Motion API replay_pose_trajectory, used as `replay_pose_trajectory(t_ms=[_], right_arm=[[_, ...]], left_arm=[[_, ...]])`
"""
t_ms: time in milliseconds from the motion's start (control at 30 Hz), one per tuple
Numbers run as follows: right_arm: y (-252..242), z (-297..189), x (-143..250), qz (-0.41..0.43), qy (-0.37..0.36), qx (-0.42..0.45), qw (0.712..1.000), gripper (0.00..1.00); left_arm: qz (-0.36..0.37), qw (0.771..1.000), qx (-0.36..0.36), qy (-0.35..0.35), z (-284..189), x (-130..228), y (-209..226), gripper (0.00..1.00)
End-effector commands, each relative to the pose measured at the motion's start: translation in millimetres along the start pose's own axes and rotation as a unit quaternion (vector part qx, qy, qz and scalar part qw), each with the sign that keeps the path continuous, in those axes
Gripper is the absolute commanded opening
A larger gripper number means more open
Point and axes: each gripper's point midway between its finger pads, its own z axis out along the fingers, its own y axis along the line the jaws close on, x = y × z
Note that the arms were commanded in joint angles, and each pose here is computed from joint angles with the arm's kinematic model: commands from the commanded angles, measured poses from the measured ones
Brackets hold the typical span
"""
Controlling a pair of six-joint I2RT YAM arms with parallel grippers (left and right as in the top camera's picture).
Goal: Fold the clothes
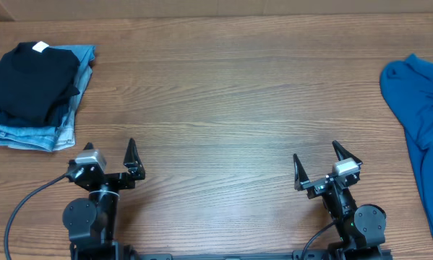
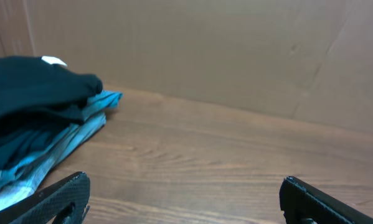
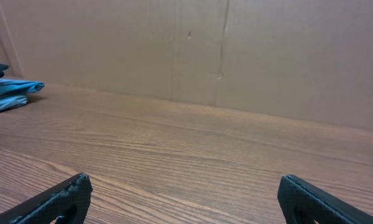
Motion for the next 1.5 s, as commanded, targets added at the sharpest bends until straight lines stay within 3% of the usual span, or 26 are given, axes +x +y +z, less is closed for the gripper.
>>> replay_pose_trajectory(t_ms=[0, 300, 733, 1067, 1233, 1467], right_arm=[[-3, 0, 2, 0.005, -0.002, 0.007, 1.0, 1.0], [-3, 0, 2, 0.005, -0.002, 0.007, 1.0, 1.0], [-3, 0, 2, 0.005, -0.002, 0.007, 1.0, 1.0], [-3, 0, 2, 0.005, -0.002, 0.007, 1.0, 1.0], [-3, 0, 2, 0.005, -0.002, 0.007, 1.0, 1.0], [-3, 0, 2, 0.005, -0.002, 0.007, 1.0, 1.0]], left_arm=[[0.023, 1.0, -0.013, -0.007, 0, 13, 7, 1.0], [0.031, 0.999, -0.029, -0.006, 1, 40, 17, 1.0], [0.182, 0.983, -0.025, -0.015, -6, 47, 13, 1.0], [0.166, 0.985, -0.034, -0.016, -6, 47, 16, 1.0], [0.098, 0.992, -0.068, -0.025, -8, 43, 28, 1.0], [0.099, 0.993, -0.064, -0.024, -7, 44, 27, 1.0]])
